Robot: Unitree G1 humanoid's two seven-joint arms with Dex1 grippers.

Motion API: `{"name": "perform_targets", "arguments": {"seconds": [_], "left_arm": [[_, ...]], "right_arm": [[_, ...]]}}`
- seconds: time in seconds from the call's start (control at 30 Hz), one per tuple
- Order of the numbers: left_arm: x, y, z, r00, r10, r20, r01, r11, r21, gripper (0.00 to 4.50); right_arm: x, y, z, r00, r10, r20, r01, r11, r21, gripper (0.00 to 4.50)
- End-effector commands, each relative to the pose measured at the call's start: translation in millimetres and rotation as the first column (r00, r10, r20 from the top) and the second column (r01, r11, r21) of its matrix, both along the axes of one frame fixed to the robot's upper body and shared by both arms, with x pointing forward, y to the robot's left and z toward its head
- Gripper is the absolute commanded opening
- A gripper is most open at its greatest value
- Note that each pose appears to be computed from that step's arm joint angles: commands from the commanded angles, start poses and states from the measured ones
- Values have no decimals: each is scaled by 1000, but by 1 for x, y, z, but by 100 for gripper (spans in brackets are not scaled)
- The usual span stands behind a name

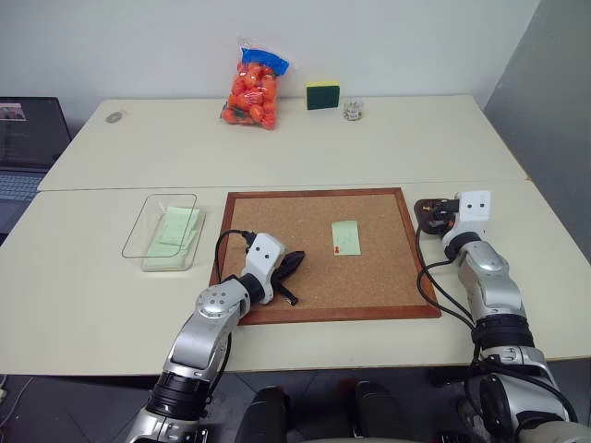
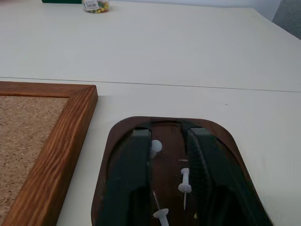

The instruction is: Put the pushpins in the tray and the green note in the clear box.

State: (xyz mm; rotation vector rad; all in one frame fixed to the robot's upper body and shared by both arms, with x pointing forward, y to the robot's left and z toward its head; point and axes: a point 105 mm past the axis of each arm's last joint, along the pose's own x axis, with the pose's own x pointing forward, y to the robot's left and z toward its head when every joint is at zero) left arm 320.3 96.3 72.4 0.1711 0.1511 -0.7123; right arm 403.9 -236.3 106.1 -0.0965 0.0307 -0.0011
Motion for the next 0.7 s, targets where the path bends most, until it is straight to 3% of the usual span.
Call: {"name": "perform_targets", "arguments": {"seconds": [0.03,0.33,0.7], "left_arm": [[-4,7,-19,998,25,-65,-22,999,34,0],[-3,5,-18,998,14,-64,-12,999,35,0],[-3,5,-19,998,16,-65,-14,999,34,0]], "right_arm": [[1,-7,19,997,-24,70,24,1000,2,232],[-2,-16,18,995,-65,75,65,998,-5,446],[0,-23,23,990,-101,99,103,995,-10,448]]}}
